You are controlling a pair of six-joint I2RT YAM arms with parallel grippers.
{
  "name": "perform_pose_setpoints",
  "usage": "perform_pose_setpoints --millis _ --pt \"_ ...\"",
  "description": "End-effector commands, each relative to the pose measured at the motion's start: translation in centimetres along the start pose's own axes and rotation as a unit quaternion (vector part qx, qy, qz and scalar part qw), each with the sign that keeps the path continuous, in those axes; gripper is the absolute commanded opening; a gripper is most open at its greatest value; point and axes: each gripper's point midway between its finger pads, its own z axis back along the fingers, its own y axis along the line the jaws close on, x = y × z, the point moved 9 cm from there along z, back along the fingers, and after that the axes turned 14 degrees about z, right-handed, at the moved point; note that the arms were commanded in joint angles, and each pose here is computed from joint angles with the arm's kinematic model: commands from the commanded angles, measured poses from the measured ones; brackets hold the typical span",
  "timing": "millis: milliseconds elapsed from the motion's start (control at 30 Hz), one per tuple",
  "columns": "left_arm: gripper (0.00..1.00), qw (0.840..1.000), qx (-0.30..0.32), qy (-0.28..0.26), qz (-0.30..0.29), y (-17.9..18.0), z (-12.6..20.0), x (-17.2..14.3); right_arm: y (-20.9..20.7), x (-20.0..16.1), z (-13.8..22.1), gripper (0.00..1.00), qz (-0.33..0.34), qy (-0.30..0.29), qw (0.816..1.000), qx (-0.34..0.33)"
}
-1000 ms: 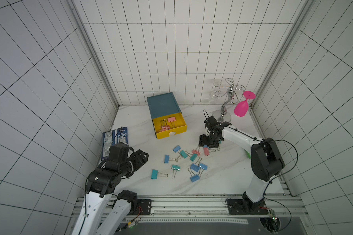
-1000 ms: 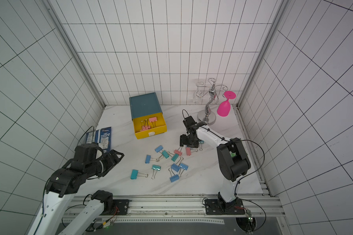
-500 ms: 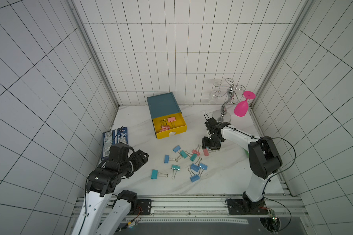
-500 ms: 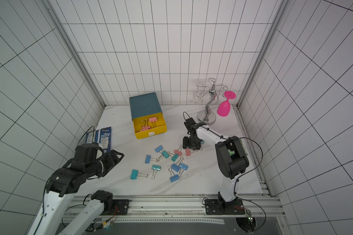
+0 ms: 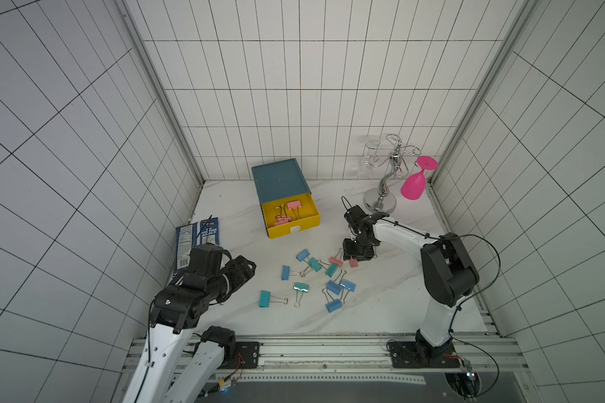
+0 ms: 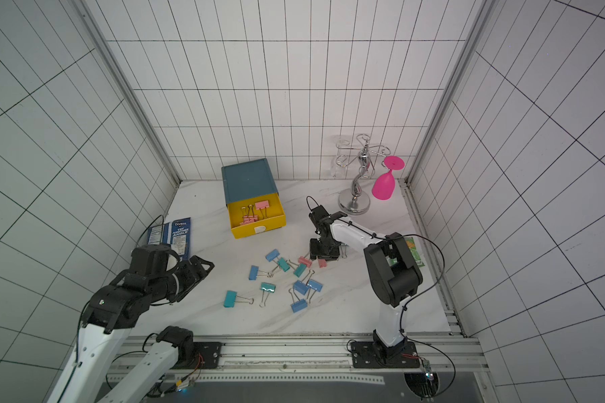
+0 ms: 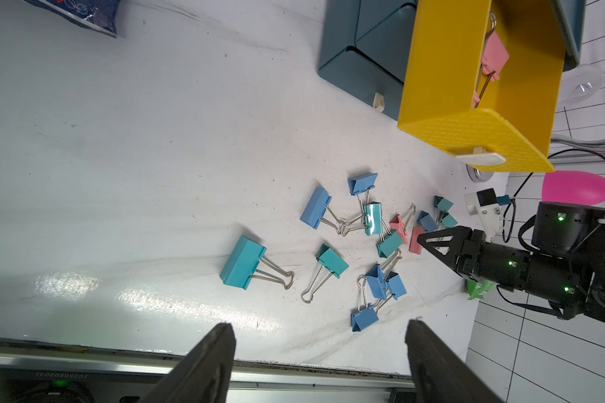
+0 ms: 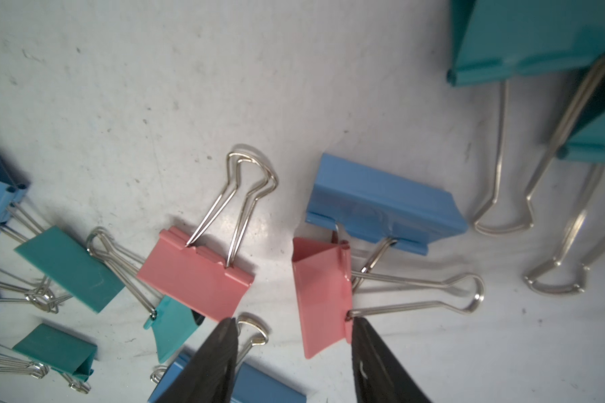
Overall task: Put the binder clips in the drawer according to color
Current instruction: Pick up the binder clip at the center of the board.
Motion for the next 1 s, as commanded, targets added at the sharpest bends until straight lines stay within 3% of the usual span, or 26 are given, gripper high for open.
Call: perform_pose_setpoints --millis 0,433,967 --pt "0.81 1.0 -0.006 -0.004 -0.003 0.3 0.2 -0.1 -0.3 0.1 -0.2 0.54 -0.004 0.014 1.0 -0.026" --pt "0.81 1.0 -0.005 -0.002 -0.005 0.3 0.2 -0.2 -0.4 0.2 -1.9 0.48 -0.002 0.038 0.999 -0.037" --pt "0.81 1.0 -0.011 -0.002 -0.002 0.2 0.2 -0.1 0.3 -0.3 -1.5 0.31 0.0 0.032 0.999 -0.035"
